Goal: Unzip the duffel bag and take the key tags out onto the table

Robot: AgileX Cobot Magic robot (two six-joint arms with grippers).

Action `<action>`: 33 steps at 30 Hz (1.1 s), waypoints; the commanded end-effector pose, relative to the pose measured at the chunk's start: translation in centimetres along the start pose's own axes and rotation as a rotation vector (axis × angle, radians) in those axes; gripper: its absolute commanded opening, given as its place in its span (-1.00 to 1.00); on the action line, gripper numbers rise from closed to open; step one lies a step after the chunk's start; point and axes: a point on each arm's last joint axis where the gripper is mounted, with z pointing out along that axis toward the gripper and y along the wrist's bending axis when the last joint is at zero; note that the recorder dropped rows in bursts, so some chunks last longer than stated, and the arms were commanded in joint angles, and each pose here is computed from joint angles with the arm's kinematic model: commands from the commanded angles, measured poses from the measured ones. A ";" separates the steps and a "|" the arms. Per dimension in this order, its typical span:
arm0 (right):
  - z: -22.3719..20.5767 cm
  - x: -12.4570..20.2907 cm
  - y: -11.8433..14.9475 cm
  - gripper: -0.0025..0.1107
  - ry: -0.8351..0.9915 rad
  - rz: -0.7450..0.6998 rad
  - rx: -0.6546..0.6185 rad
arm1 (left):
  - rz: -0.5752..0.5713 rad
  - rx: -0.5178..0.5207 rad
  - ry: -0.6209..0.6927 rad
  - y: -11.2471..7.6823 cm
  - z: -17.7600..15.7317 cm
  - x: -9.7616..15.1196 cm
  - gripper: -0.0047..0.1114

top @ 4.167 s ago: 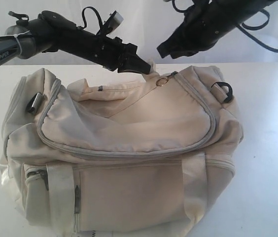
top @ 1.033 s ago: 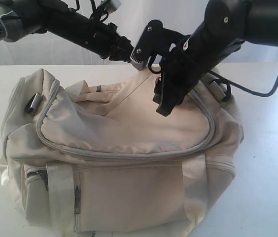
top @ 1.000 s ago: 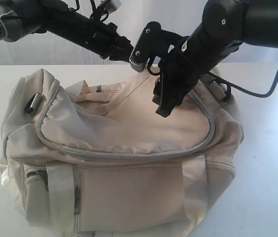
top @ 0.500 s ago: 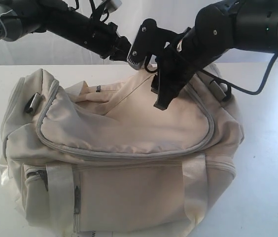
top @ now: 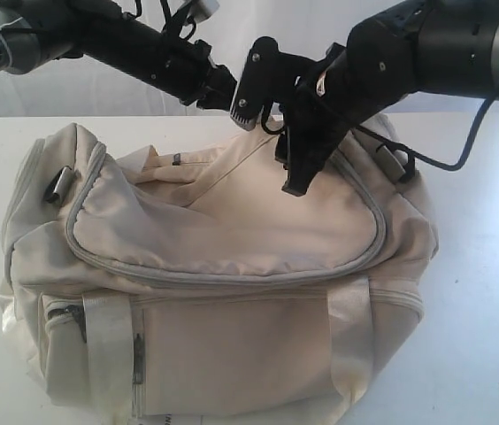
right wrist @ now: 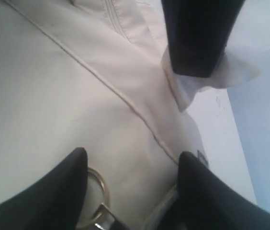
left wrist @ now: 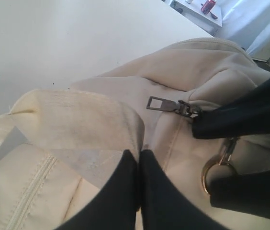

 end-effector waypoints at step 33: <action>0.8 0.8 1.6 -0.03 0.057 -0.192 -0.149 | 0.042 0.053 -0.017 -1.3 -1.2 -0.9 -0.92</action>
